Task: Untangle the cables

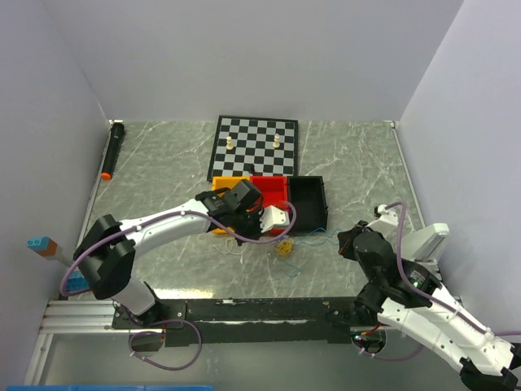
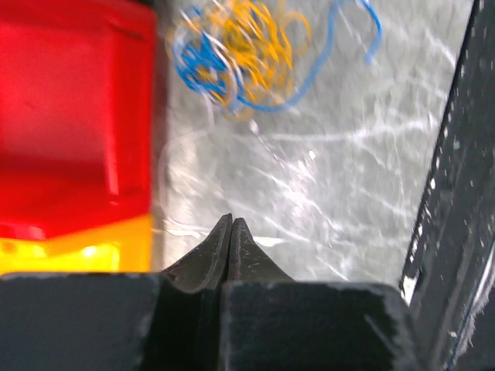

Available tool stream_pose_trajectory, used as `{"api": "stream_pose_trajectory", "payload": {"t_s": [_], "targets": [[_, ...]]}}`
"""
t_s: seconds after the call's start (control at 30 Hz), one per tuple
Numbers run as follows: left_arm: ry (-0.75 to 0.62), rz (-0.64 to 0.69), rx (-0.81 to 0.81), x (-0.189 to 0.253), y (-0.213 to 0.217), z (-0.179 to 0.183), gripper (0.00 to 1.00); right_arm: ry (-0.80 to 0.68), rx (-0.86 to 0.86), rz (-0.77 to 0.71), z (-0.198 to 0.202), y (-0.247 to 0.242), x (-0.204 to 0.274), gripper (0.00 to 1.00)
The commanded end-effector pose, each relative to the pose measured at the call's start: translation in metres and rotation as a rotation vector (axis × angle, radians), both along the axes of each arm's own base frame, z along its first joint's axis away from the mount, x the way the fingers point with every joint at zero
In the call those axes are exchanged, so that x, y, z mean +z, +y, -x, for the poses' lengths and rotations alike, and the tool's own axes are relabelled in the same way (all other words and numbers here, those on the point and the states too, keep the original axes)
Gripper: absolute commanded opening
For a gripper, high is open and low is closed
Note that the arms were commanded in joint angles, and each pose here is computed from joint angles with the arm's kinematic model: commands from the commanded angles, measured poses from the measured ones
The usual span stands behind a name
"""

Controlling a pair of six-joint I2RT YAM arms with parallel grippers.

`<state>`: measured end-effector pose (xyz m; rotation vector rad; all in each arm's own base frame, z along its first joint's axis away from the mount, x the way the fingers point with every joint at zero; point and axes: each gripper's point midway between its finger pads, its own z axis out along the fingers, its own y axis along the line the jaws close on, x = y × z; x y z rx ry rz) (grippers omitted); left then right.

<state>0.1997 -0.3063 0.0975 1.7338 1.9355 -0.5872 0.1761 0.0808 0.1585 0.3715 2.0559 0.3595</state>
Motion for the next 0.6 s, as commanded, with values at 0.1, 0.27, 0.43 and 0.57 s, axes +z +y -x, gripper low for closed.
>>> {"api": "stream_pose_trajectory", "payload": {"t_s": [0.1,0.27,0.43,0.57], "targets": [[0.045,0.059,0.035,0.018,-0.014,0.003,0.52,-0.021,0.04,-0.017,-0.004,0.011,0.01,0.0],[0.053,0.1,-0.028,0.025,-0.055,0.003,0.62,-0.007,0.04,-0.01,-0.003,0.011,0.005,0.0],[0.051,0.069,-0.115,0.001,-0.083,0.011,0.6,-0.003,0.036,-0.007,-0.003,0.011,0.001,0.0],[0.082,0.031,-0.139,-0.015,-0.091,0.013,0.57,0.002,0.026,-0.002,-0.002,0.007,-0.001,0.0]]}}
